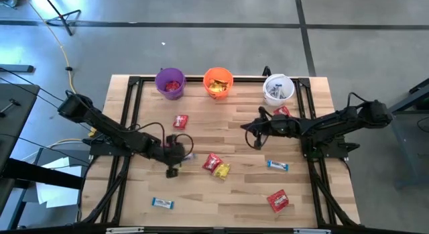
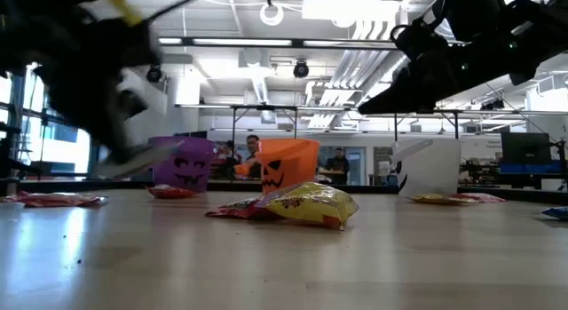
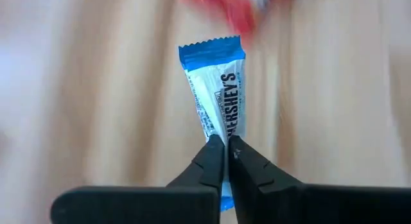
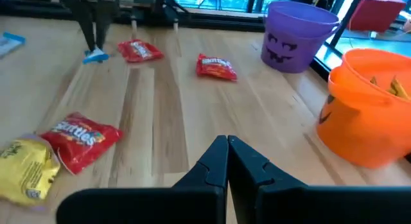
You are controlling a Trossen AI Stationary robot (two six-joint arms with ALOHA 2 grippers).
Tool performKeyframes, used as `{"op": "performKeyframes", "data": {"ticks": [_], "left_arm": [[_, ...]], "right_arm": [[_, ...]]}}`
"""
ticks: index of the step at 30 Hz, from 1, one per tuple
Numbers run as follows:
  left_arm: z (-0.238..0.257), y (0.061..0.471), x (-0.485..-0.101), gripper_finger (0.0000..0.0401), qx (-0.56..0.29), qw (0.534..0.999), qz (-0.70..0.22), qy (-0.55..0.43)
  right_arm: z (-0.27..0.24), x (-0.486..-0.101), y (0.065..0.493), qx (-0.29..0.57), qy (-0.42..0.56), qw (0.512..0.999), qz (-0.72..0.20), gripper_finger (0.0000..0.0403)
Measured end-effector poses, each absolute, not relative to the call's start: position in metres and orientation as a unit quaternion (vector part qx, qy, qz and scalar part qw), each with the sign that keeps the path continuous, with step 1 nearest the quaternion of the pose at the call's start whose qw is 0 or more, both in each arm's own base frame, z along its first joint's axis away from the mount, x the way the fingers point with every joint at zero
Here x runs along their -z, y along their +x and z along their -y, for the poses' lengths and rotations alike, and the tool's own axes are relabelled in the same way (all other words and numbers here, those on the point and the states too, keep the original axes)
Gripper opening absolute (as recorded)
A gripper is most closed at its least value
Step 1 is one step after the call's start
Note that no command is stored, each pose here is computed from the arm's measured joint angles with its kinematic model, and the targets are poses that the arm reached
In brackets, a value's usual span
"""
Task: Sort candy
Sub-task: Put the white chocolate bar into the white bucket
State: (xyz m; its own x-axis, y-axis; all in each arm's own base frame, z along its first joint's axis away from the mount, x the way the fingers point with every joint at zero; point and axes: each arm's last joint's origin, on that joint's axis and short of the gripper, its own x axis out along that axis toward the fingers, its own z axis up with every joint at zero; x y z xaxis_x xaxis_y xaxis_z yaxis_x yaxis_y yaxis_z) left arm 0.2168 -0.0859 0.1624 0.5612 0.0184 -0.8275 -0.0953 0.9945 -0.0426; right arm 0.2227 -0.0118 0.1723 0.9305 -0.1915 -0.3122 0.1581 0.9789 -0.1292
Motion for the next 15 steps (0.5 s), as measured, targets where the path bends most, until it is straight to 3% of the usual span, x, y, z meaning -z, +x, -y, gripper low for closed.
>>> {"op": "performKeyframes", "data": {"ticks": [6, 15], "left_arm": [[0.066, 0.246, -0.184, 0.0001, -0.155, 0.937, -0.294, 0.110], [0.023, 0.291, -0.199, 0.0000, -0.158, 0.970, -0.127, 0.130]], "right_arm": [[0.008, -0.175, 0.228, 0.082, 0.003, 0.988, -0.128, 0.0022], [-0.009, -0.184, 0.260, 0.093, -0.035, 0.994, -0.038, 0.0160]]}}
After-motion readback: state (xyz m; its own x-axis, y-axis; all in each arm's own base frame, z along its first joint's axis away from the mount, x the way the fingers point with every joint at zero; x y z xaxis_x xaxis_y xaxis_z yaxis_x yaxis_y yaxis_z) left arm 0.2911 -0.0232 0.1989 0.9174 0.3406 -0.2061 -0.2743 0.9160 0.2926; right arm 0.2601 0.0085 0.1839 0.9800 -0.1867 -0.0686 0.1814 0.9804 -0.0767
